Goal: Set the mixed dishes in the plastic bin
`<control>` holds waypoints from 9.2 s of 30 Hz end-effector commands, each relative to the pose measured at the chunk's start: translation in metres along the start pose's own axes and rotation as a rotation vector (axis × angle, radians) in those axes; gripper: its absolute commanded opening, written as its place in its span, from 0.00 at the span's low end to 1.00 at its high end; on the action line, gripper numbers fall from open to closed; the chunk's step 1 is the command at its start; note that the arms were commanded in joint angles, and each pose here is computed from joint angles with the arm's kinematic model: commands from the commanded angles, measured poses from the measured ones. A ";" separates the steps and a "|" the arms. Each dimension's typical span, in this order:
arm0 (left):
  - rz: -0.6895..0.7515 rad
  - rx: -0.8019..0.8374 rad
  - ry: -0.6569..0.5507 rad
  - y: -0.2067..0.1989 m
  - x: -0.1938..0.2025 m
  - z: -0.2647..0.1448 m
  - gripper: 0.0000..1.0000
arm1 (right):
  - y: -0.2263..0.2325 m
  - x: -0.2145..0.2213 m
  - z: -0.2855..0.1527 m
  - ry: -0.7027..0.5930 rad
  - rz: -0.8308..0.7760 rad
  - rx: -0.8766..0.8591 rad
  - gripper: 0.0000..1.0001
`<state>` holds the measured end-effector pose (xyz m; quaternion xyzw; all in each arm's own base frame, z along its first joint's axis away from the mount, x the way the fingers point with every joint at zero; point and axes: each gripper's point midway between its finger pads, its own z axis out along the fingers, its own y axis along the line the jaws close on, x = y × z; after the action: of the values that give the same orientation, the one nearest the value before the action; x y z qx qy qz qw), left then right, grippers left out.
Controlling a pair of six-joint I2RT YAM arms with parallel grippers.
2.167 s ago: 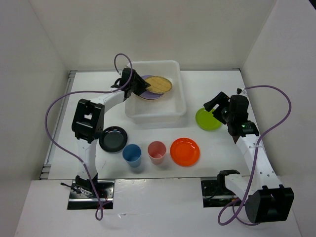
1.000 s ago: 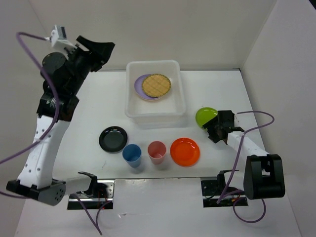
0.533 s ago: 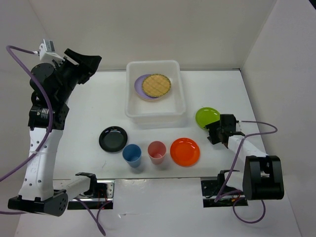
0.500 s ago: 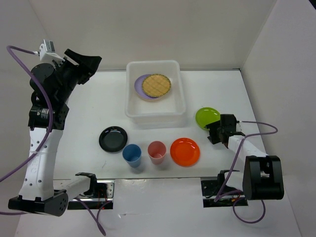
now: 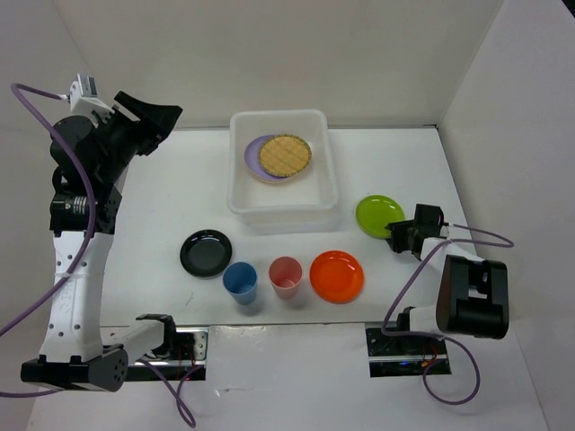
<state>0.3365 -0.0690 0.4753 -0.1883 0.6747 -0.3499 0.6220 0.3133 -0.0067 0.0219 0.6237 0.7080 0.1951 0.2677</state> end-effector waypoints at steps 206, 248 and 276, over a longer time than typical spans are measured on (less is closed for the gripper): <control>-0.450 -0.948 0.148 0.291 0.244 -0.123 0.00 | 0.373 0.233 -0.244 0.209 -1.017 -0.933 1.00; -0.028 -0.293 0.573 0.138 0.226 0.227 0.00 | 0.188 0.088 -0.139 0.057 -0.907 -0.411 1.00; 0.155 -0.459 0.615 0.161 0.271 0.278 0.39 | 0.129 0.156 -0.173 0.269 -1.272 -0.493 0.85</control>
<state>0.5946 -0.2271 0.1697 -0.1589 0.8974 -0.2065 0.3560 0.3083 0.1632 0.1979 0.0257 0.9036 0.2294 0.3609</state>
